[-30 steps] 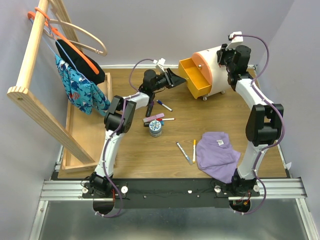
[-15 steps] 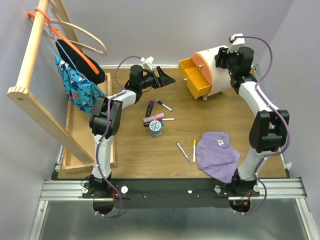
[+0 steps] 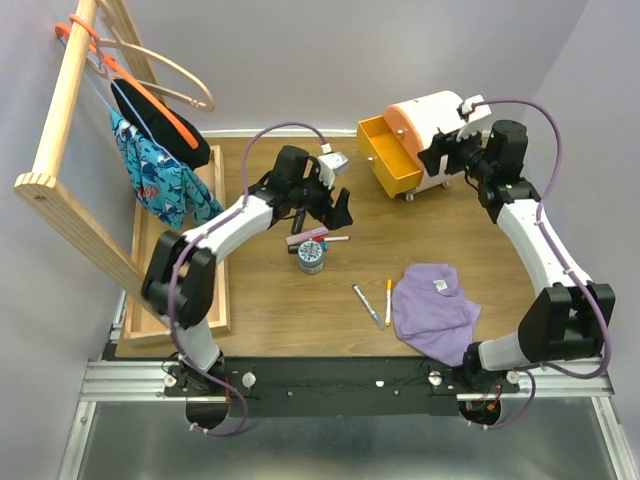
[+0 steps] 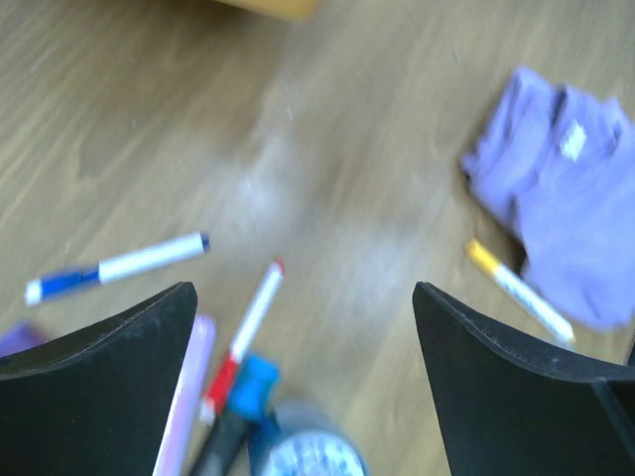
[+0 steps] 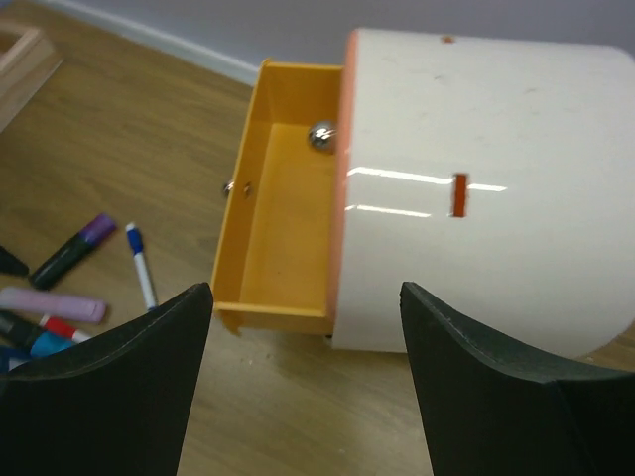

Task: Sort the stationery into containers
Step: Pick up the stationery from the center of the board.

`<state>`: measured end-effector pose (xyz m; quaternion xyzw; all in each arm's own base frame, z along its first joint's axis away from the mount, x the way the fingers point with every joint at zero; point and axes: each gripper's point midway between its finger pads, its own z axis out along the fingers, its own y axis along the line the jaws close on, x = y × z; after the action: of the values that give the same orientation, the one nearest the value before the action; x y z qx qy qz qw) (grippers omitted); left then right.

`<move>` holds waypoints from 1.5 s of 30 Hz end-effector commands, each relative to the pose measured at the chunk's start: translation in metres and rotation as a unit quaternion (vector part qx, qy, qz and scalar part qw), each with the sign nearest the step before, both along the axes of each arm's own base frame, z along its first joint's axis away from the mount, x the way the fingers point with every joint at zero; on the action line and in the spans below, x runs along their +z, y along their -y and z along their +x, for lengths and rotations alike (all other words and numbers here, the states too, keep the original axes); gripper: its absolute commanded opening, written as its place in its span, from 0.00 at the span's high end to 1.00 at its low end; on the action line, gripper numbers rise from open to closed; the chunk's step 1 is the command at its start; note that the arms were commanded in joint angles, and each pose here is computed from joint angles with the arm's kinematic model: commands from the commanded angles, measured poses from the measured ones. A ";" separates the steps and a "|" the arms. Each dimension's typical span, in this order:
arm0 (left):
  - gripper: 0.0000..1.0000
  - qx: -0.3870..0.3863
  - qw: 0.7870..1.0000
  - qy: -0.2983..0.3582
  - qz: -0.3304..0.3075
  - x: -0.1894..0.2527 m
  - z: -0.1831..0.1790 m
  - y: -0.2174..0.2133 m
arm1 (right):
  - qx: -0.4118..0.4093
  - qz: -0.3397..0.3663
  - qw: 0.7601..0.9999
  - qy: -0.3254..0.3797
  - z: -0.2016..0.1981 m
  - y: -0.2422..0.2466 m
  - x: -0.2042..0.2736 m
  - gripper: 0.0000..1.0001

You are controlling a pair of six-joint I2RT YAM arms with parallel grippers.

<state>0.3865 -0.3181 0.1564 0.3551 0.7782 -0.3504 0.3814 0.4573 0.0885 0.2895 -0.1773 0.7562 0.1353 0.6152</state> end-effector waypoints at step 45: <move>0.01 0.161 0.970 0.175 0.046 0.053 -0.161 -0.195 | 0.622 -0.313 0.704 -0.139 -0.159 -0.293 -0.219 0.04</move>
<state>0.2202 -0.1253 0.2112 0.3136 0.7596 -0.1822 0.5399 0.3044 0.3805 0.0767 -0.7691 0.5445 0.2639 0.2057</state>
